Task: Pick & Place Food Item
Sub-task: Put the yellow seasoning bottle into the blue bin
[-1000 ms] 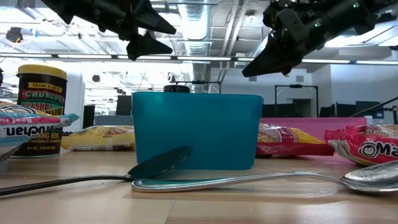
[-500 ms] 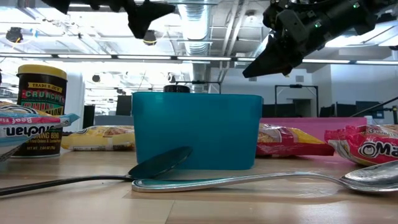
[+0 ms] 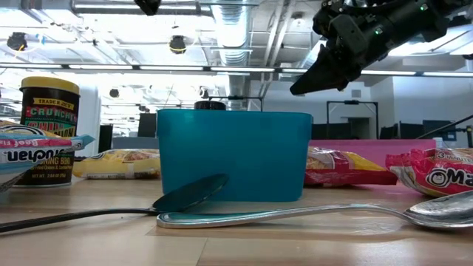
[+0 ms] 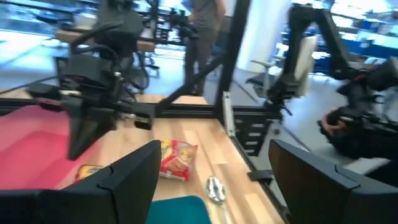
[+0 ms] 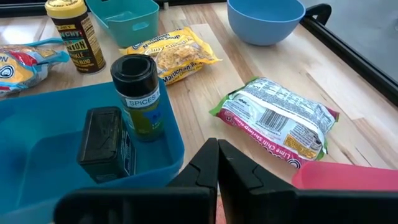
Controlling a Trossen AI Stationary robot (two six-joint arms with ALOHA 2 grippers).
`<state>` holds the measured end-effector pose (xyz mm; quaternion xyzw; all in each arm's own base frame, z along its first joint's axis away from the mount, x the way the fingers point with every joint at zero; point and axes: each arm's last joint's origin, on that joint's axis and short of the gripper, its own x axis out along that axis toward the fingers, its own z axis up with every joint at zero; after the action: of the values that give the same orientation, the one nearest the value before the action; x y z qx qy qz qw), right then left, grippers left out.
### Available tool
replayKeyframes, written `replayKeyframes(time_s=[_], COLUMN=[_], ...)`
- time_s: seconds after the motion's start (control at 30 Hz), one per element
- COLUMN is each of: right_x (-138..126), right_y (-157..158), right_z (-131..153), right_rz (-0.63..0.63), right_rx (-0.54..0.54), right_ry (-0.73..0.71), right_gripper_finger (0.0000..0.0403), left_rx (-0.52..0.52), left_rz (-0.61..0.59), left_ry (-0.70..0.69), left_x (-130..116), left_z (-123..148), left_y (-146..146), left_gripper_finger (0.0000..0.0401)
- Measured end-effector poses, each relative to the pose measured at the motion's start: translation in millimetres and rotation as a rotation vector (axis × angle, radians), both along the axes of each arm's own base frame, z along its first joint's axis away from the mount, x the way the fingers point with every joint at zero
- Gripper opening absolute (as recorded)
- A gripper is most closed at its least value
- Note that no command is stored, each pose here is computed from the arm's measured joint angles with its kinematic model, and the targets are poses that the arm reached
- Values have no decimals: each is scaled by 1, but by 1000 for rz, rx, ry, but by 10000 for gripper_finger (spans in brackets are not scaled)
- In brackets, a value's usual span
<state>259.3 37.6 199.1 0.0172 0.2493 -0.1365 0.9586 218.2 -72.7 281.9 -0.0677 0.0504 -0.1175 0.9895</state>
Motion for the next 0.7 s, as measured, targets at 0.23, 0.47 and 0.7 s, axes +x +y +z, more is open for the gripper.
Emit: replayKeyframes(time_s=[0.23, 0.47, 0.7], right_x=[0, 1, 2], right_y=[-1, -7, -13], right_z=[0, 0, 0], right_rz=[12, 3, -23], right_rx=[-29, -51, -51], right_ry=[4, 10, 11], right_gripper_finger=[0, 0, 0], left_rx=[54, 76, 142], left_rz=[212, 332, 440], left_ry=[42, 35, 30], left_x=[-6, -11, -15], left_z=[-5, -5, -6], left_y=[-10, -17, -22], left_gripper_finger=[292, 292, 292])
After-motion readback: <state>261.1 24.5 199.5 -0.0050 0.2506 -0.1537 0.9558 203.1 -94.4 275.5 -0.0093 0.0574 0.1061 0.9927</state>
